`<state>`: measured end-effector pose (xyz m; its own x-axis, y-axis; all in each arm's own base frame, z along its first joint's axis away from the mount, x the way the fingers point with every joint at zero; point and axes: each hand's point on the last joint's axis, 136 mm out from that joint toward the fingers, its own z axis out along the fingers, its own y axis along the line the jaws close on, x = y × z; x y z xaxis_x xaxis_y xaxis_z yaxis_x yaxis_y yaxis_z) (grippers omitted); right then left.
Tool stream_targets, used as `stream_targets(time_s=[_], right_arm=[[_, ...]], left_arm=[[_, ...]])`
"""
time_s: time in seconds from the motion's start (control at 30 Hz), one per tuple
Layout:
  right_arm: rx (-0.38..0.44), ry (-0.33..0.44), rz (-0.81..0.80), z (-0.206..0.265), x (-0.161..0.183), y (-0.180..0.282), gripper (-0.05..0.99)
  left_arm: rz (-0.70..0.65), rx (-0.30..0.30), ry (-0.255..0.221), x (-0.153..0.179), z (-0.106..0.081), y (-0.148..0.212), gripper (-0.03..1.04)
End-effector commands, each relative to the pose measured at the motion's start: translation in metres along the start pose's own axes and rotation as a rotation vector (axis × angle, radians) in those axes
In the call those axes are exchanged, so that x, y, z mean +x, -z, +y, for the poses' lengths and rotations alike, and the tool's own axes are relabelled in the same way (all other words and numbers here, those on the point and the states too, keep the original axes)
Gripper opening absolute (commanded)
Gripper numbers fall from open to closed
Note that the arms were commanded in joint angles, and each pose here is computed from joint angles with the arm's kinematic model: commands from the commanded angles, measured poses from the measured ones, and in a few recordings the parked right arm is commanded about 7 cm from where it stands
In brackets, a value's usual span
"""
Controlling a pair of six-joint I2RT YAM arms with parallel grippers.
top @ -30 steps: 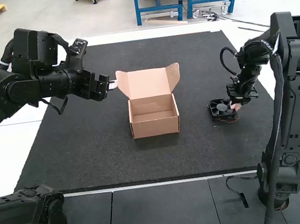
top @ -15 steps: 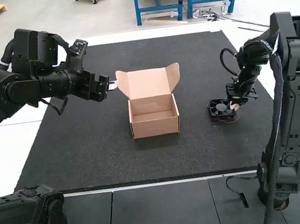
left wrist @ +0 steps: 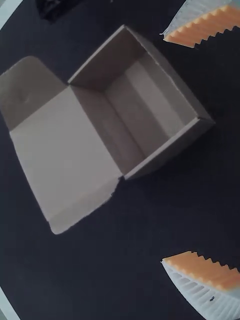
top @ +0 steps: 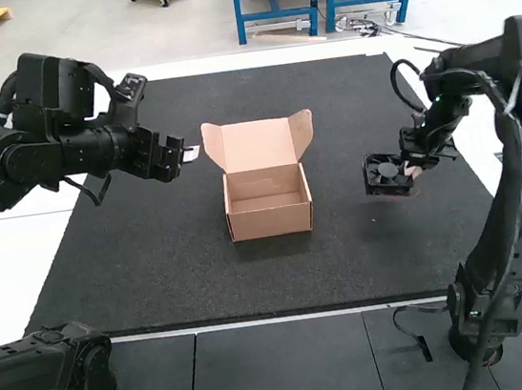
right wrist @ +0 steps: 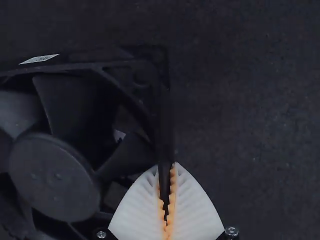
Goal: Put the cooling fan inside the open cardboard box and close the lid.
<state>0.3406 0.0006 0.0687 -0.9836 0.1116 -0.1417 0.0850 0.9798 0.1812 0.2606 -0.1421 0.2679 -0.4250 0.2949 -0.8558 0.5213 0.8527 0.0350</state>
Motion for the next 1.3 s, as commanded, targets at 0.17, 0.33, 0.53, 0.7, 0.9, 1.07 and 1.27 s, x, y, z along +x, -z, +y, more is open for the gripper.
stream_targets(time_s=[0.17,0.33,0.53,0.7,0.9,1.07,1.27], right_arm=[[-0.036,-0.033,-0.080,0.020,0.024,0.048,-0.02],[-0.051,-0.059,-0.141,0.029,0.041,0.066,-0.02],[-0.102,0.015,-0.229,0.060,0.053,0.089,-0.02],[-0.148,0.099,-0.256,0.096,0.061,0.103,-0.02],[-0.225,0.133,-0.237,0.133,0.073,0.110,-0.02],[-0.267,0.186,-0.293,0.160,0.070,0.126,-0.02],[-0.316,0.176,-0.246,0.180,0.080,0.115,-0.02]], left_arm=[[-0.004,-0.012,-0.011,0.012,0.001,0.012,0.97],[-0.001,-0.012,-0.011,0.019,0.000,0.018,0.97],[-0.002,-0.010,-0.012,0.024,-0.001,0.023,0.97],[-0.002,-0.012,-0.011,0.027,-0.001,0.024,0.97],[-0.002,-0.013,-0.010,0.027,0.000,0.024,0.97],[0.007,-0.012,-0.010,0.031,-0.001,0.022,0.97],[0.019,-0.014,-0.006,0.037,0.000,0.019,0.97]])
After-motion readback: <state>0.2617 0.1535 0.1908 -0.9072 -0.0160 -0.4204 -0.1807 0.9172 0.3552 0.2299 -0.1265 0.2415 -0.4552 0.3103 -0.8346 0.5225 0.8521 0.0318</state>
